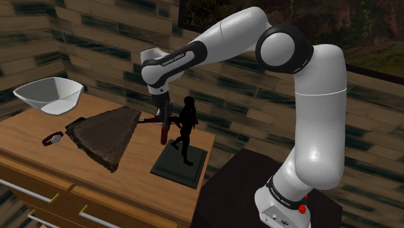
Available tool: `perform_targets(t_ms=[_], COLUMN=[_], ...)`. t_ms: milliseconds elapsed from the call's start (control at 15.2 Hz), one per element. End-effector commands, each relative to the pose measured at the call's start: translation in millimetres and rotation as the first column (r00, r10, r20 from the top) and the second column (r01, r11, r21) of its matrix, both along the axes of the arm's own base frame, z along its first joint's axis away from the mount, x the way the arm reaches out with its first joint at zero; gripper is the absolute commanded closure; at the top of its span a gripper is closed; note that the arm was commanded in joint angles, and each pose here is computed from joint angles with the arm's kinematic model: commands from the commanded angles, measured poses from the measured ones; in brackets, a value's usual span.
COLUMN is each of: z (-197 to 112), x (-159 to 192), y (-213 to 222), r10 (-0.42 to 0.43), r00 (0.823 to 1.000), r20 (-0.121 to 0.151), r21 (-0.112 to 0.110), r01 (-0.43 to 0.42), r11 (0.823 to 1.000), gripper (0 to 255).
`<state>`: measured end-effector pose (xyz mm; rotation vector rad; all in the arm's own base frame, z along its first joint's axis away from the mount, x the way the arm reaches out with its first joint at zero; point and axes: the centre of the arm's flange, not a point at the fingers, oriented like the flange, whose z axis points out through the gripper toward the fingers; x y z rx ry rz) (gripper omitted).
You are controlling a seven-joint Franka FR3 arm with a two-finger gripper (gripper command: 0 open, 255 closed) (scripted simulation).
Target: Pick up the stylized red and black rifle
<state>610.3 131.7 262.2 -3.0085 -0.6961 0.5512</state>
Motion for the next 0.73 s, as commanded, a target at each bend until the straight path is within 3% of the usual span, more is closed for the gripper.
perform_targets(t_ms=[0,660], z=[4.6,57.4], x=[0.0,0.0], y=[-0.1,-0.1], r10=[0.000,0.000], r00=[1.000,1.000], r20=[0.000,0.000], r21=[0.000,0.000], r01=[0.000,0.000], r11=[1.000,1.000], gripper=[255,255])
